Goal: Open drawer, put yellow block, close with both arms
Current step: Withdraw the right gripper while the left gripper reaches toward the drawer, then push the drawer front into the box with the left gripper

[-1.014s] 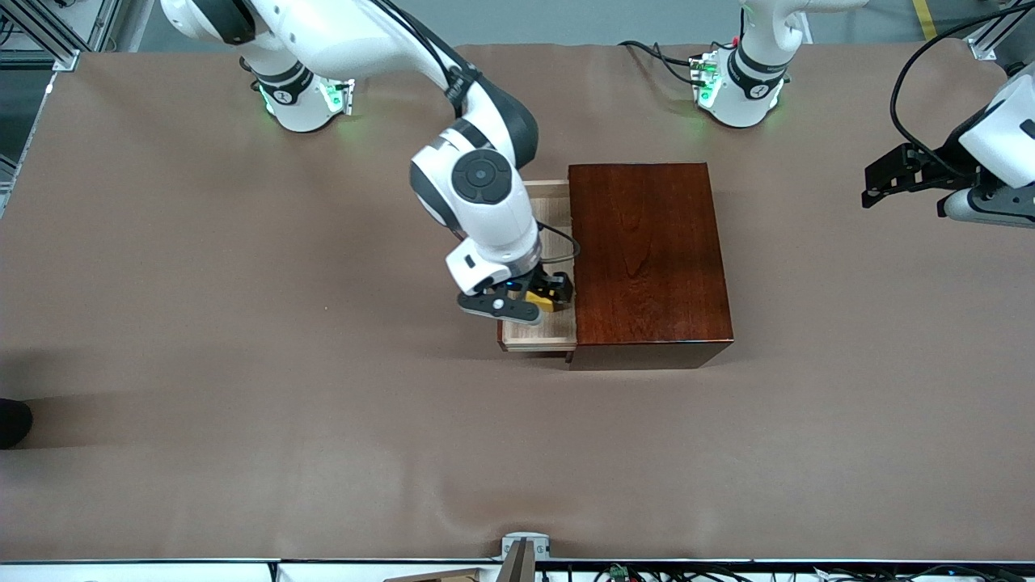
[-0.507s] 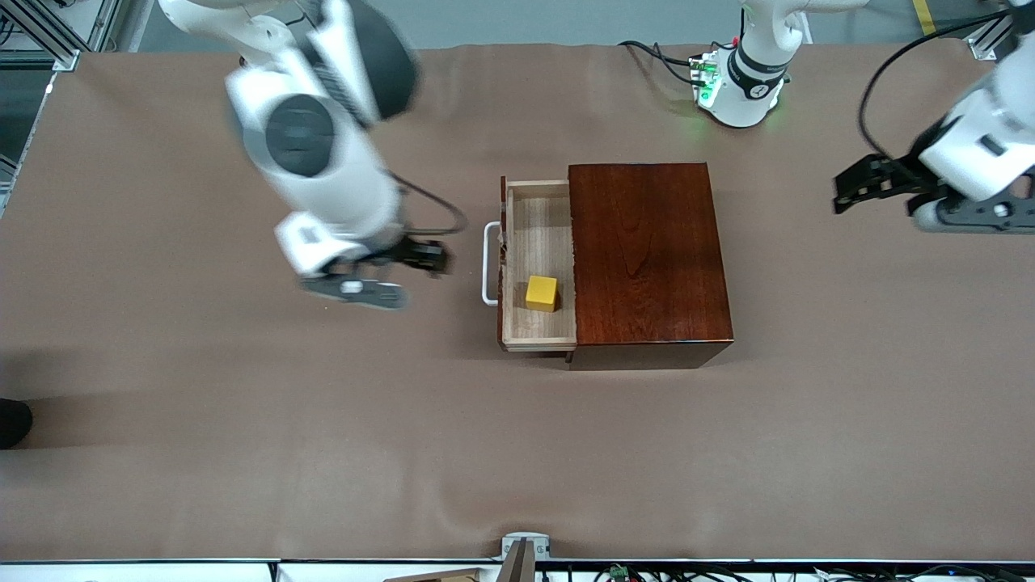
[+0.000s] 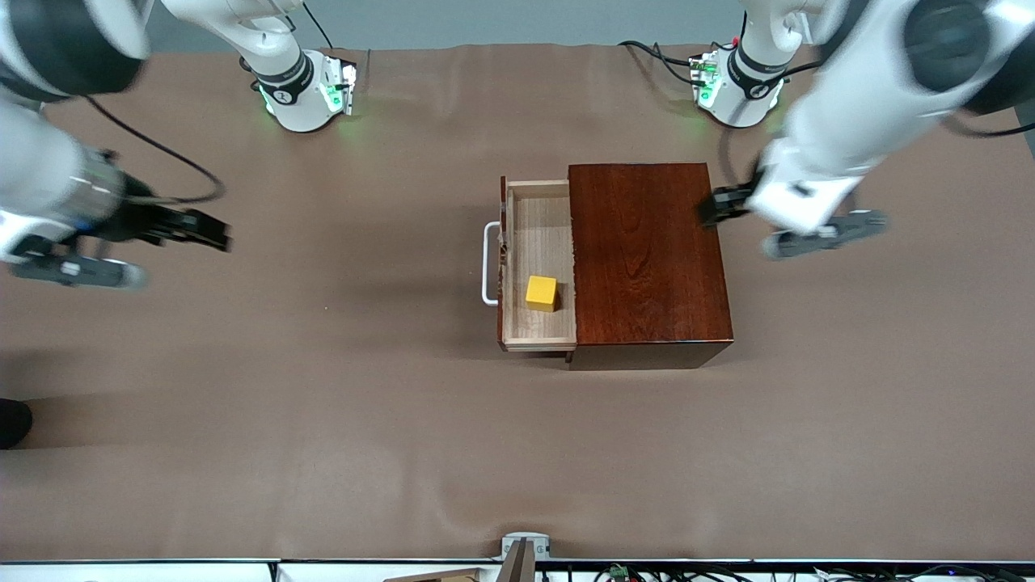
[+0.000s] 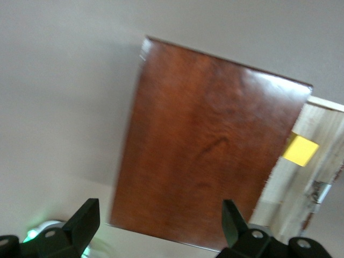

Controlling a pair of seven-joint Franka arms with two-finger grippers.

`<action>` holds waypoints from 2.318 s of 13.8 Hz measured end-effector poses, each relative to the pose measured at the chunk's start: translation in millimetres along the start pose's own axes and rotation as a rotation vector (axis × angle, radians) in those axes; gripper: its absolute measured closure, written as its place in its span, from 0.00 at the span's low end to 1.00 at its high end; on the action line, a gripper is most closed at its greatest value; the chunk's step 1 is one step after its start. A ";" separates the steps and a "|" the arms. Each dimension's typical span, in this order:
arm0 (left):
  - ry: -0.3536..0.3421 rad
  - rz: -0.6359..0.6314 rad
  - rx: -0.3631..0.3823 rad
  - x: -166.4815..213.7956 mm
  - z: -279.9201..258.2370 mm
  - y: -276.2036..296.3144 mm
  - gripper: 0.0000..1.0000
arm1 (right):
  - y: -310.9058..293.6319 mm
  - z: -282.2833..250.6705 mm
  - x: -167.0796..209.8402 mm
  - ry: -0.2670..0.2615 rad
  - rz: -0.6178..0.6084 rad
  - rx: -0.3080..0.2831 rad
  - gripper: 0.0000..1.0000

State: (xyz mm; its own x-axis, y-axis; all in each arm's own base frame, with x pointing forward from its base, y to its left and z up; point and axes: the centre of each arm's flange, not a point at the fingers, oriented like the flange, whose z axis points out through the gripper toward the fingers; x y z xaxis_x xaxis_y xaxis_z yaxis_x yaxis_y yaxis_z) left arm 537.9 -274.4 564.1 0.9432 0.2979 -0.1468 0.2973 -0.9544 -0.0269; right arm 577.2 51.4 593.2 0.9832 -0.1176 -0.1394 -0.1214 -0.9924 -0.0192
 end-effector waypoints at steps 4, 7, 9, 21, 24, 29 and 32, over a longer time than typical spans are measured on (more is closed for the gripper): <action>-0.027 -0.112 0.026 -55.5 58.8 95.2 0.00 | 59.7 2.2 3.0 -0.003 0.078 0.005 0.00; -0.025 -0.261 0.013 -88.9 85.3 143.3 0.00 | 84.1 1.3 6.9 0.012 0.130 0.012 0.00; -0.017 -0.367 -0.035 -101.8 91.9 170.9 0.00 | 96.2 0.0 8.8 0.024 0.150 0.016 0.00; -0.052 -1.126 -0.183 -127.5 187.0 257.3 0.00 | 88.1 -1.9 8.3 0.030 0.009 0.014 0.00; -0.017 -1.213 -0.143 -132.0 224.1 265.6 0.00 | 87.9 -2.9 8.2 0.032 0.007 0.014 0.00; 0.042 -1.239 -0.138 -122.5 241.9 265.2 0.00 | 75.6 -3.3 7.4 0.033 -0.019 0.012 0.00; 0.046 -1.254 -0.143 -116.0 239.7 263.0 0.00 | 66.9 -3.0 6.7 0.033 -0.019 0.006 0.00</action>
State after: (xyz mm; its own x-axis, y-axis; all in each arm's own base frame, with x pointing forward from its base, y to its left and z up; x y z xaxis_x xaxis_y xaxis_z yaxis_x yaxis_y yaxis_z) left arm 471.2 -564.3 337.0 0.0053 0.9980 -0.0633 0.9999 -0.0063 -0.0153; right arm 576.1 -15.9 594.0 0.9893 -0.1004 -0.1062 -0.1038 -0.9942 -0.0270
